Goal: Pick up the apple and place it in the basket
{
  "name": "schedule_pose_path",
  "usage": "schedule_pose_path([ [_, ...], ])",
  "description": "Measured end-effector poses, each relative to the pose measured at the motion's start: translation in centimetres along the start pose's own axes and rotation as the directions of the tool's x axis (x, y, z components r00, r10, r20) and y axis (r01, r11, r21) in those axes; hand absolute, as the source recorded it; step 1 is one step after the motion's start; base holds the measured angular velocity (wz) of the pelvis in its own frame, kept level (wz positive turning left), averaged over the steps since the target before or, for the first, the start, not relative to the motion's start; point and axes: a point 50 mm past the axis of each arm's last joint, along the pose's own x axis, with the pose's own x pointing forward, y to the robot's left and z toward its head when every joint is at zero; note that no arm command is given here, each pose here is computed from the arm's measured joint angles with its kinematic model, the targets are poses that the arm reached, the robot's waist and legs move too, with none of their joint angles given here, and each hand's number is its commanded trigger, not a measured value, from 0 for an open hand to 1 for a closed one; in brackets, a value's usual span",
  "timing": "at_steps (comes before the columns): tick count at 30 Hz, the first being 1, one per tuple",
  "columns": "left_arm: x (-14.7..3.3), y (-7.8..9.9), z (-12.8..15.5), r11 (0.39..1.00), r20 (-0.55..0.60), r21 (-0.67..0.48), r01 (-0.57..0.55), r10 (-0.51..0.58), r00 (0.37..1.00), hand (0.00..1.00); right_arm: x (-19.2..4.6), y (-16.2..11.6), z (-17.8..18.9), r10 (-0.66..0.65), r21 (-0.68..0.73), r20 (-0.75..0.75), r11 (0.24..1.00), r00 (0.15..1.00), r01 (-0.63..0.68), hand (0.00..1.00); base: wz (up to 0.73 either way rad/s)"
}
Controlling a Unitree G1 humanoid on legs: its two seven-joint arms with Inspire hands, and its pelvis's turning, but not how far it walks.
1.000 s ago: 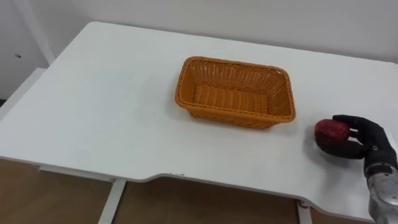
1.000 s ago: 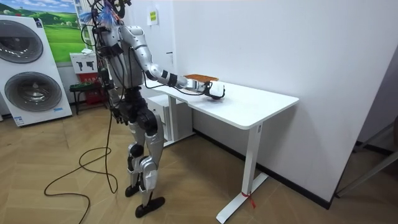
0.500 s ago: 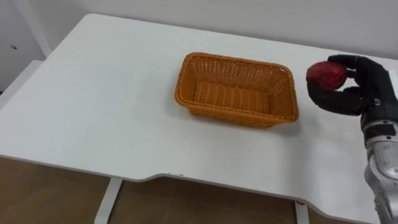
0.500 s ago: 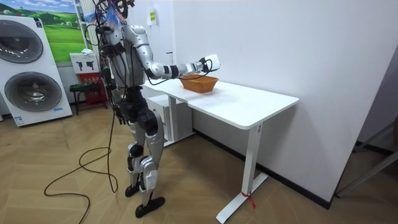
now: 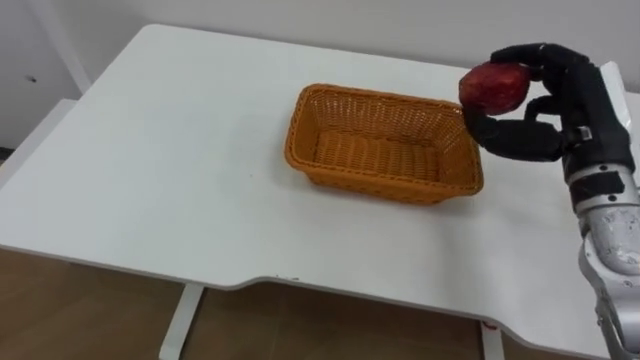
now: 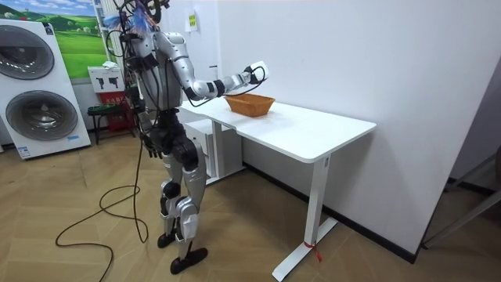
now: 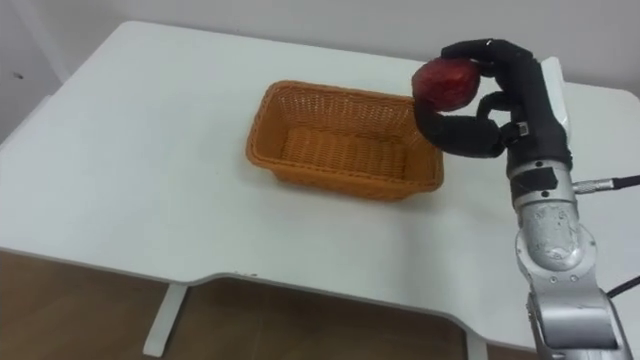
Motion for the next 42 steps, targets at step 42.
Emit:
schedule_pose_path([
  [42, -0.5, 0.5, -2.6, 0.998, -0.080, -0.047, -0.050, 0.046, 0.996, 0.00, -0.9, -8.4, -2.8, -0.618, 0.095, -0.176, 0.764, 0.766, 0.638, 0.00, 0.01],
])
